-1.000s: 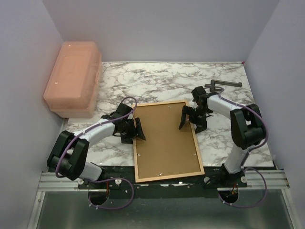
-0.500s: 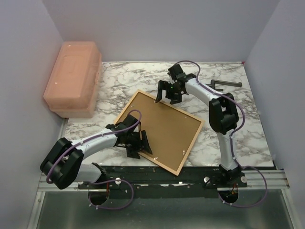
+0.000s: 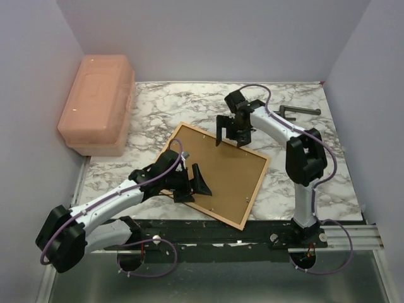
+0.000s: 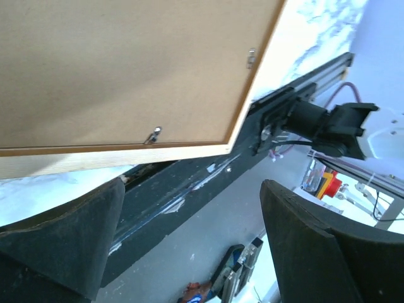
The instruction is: Put the photo into the frame
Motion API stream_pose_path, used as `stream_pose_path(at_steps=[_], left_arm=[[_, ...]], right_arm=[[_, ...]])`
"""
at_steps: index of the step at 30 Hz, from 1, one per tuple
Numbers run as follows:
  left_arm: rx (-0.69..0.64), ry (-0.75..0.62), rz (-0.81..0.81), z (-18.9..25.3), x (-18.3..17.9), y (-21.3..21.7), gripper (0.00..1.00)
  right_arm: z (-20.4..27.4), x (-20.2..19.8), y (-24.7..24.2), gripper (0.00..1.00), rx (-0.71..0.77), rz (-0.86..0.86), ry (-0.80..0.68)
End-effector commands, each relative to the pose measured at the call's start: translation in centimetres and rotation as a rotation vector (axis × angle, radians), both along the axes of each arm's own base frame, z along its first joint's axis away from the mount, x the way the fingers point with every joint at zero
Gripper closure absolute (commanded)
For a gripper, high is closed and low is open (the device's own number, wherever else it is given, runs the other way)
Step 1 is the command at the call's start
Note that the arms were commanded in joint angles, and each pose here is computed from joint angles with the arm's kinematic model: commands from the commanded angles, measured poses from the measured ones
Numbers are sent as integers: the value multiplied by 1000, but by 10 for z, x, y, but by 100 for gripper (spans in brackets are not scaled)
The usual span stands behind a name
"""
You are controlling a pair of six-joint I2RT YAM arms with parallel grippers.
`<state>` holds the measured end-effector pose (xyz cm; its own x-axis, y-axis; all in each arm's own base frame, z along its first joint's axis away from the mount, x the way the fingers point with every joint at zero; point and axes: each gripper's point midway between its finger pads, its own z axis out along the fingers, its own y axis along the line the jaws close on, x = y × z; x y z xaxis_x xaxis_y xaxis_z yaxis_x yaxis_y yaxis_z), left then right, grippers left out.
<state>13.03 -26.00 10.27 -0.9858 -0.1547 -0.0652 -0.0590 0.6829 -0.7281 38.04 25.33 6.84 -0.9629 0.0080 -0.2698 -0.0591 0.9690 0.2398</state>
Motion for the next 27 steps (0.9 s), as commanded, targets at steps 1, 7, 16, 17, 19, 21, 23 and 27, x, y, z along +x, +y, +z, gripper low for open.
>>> stream_pose_path(at_steps=[1,7,16,17,19,21,23,27], left_arm=[[-71,-129,14,27,4,3,8],[-190,-280,7,64,11,0,7],[-302,-556,89,123,30,9,7],[-301,-591,99,130,31,12,7],[-285,-659,119,146,33,22,5],[-247,-703,138,153,35,31,4],[-197,-728,158,156,37,40,4],[-88,-730,172,150,40,55,3]], right_arm=[[40,-28,-24,0,51,-52,-36],[35,-95,-63,0,41,-100,-2],[-6,-178,-110,3,-15,-163,119],[-11,-183,-112,4,-19,-173,132],[-18,-189,-114,6,-16,-186,155],[-25,-190,-113,7,-16,-190,161],[-32,-188,-113,10,-22,-193,163],[-39,-177,-112,20,-43,-178,158]])
